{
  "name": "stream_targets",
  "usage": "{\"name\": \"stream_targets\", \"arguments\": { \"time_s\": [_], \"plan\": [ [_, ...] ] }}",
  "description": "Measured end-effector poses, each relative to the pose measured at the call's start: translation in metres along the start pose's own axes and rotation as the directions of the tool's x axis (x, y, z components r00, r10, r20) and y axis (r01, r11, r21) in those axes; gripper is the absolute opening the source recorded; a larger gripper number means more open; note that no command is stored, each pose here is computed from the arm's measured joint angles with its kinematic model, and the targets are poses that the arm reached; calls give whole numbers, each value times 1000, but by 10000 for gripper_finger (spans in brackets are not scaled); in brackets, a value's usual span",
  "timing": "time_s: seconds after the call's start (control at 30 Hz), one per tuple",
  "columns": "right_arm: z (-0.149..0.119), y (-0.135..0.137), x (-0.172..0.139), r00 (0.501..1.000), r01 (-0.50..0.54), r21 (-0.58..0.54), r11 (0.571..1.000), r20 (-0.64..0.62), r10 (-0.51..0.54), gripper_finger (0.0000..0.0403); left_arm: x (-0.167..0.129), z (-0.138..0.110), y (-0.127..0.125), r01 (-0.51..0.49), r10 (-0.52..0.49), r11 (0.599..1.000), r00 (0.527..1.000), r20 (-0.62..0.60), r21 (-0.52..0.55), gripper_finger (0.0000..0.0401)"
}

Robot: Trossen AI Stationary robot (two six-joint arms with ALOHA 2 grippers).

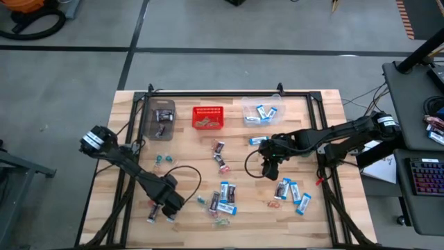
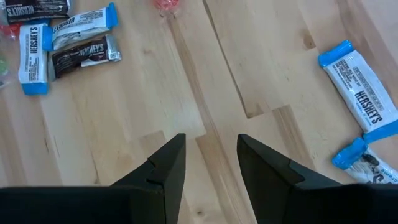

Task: Sort candy
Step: Put the red gummy into the red bin

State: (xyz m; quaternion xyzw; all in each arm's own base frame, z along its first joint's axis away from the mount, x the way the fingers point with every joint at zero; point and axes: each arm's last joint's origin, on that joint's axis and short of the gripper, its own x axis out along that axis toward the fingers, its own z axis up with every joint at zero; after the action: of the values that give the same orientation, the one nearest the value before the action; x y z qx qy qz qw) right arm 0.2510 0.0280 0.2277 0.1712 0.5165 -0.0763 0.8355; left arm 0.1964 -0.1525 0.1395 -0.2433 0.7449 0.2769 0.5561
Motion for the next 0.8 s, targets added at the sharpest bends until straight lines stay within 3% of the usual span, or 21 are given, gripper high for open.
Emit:
{"name": "stream_targets", "arguments": {
  "time_s": [0.13,0.23,0.3,0.4,0.5,0.6,0.7,0.8],
  "plan": [
    [0,0,0,1000,5,-2,1000,4,-5,137,-25,-2,-3,34,-36,999,994,101,20,8],
    [0,-1,0,1000,27,-1,1000,14,-27,137,-56,-1,-8,84,-104,993,951,292,80,3],
    [1,-1,0,999,37,-2,999,20,-37,137,-80,2,-9,103,-156,985,877,453,139,3],
    [1,-1,0,999,45,-2,999,32,-45,137,-118,8,-6,71,-197,975,715,671,211,1],
    [3,0,0,998,38,-2,999,46,-38,137,-153,16,1,-13,-213,965,541,814,261,1],
    [4,0,0,998,31,-16,999,63,-29,137,-178,28,12,-140,-180,957,403,897,255,0],
    [7,2,0,995,18,-37,999,95,-14,137,-198,49,25,-248,-130,946,307,943,211,0],
    [11,3,0,989,41,-62,997,146,-32,137,-207,79,40,-305,-78,940,251,965,156,0]
  ]
}}
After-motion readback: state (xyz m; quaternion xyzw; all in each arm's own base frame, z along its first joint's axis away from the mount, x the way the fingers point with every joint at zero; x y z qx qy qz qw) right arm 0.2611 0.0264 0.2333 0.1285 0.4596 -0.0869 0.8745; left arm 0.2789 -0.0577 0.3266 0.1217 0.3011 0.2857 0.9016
